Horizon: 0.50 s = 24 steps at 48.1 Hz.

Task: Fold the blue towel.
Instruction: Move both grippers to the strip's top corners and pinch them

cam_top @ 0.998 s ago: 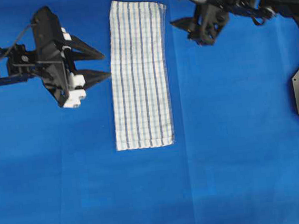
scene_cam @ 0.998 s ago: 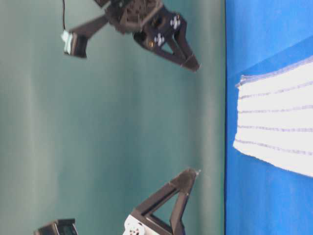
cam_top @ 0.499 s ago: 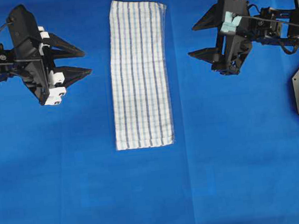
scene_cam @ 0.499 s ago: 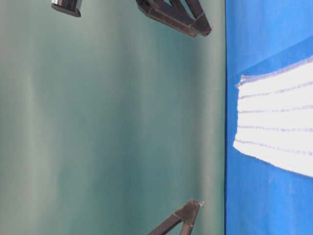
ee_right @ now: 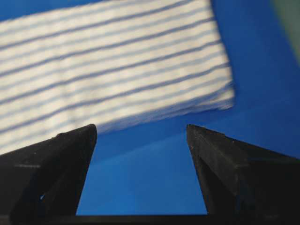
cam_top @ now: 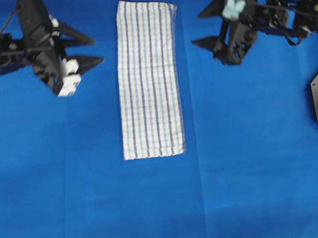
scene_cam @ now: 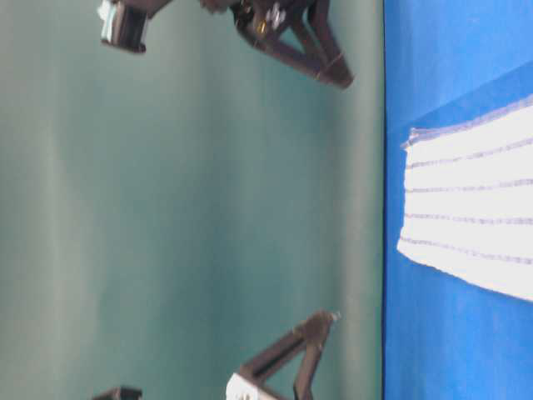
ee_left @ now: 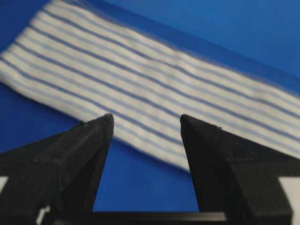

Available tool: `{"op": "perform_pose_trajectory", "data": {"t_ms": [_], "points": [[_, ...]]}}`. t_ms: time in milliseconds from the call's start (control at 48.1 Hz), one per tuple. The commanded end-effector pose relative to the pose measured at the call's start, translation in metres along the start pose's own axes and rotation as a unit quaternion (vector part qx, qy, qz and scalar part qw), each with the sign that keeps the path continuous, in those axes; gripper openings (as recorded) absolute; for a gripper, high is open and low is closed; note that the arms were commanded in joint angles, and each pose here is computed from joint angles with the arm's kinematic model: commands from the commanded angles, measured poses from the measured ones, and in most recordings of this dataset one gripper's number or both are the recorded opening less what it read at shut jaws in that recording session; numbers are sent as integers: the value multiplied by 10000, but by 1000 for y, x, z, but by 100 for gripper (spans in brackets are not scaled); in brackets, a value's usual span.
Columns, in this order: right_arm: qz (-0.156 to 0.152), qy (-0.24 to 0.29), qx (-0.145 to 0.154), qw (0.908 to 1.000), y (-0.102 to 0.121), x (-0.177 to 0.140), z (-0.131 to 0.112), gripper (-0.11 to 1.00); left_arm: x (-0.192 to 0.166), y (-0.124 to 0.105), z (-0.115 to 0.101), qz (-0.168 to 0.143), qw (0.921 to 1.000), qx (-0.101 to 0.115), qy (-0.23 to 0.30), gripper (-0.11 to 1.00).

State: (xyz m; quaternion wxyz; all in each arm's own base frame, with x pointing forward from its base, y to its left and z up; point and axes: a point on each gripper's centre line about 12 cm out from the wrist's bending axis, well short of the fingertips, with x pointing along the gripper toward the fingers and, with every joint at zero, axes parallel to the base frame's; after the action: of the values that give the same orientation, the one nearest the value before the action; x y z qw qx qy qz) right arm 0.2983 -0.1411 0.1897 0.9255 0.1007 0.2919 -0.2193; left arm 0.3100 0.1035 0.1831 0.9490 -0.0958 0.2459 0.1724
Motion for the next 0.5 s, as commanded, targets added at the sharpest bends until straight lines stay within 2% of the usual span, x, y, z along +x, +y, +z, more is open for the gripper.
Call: {"op": "perform_pose_trajectory", "data": {"t_ms": [0, 104, 250, 478], "points": [[-115, -270, 103, 9995, -10, 7, 20, 84, 11, 12, 18, 157, 9997, 55, -177, 52], [-272, -235, 212, 9991, -24, 25, 23, 84, 29, 31, 20, 394, 9992, 78, -78, 52], [-377, -166, 289, 9987, -36, 52, 23, 84, 57, 60, 18, 703, 9975, -40, 54, 52], [-463, -158, 387, 9981, -48, 88, 17, 84, 92, 88, 3, 962, 9952, -166, 15, 52]]}}
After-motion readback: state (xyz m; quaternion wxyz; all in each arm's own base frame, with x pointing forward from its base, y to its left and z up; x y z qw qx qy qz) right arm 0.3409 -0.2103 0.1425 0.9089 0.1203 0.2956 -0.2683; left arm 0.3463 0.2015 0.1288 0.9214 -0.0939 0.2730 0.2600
